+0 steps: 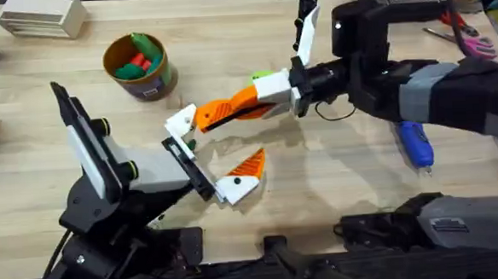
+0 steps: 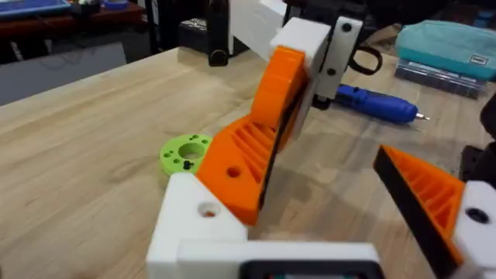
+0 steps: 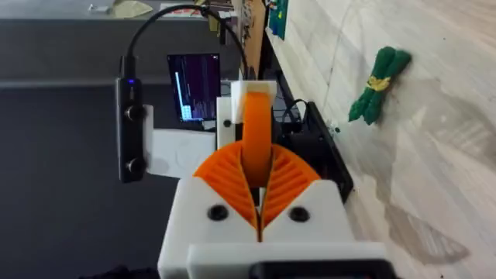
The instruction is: Pick up the gripper from the table and insert it into the empty holder that is missing its gripper. Then pick up a screw, insert it into the mounting hole, and use the screwdriver to tighten it. Finally, clean up the table by picking up the vegetable and placing it into the bucket.
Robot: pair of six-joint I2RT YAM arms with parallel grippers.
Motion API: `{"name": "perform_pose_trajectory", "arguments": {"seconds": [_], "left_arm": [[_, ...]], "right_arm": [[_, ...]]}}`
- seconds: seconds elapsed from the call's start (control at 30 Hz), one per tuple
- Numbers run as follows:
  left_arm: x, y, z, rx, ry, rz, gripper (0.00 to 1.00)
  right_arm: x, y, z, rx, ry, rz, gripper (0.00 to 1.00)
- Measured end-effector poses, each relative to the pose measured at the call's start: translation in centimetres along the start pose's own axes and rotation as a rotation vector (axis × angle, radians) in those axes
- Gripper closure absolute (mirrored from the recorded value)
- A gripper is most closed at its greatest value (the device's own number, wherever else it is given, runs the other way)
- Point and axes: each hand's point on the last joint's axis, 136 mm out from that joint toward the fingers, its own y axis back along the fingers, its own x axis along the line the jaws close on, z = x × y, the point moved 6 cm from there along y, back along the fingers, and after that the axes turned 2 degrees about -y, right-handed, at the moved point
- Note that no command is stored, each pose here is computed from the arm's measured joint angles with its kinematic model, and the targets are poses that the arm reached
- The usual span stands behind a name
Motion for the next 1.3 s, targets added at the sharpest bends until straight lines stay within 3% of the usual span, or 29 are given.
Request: {"name": "perform_pose_trajectory", "arguments": {"seconds": [0.7, 1.3], "left_arm": [[0.3, 0.0, -0.1, 0.003, 0.032, 0.025, 0.014], [1.2, 0.1, 0.0, 0.000, 0.026, 0.103, 0.014]], "right_arm": [[-1.6, -0.8, 1.0, 0.064, -0.064, 0.027, 0.986], [-1.0, -5.4, 3.4, 0.186, -0.042, 0.049, 0.987]]}}
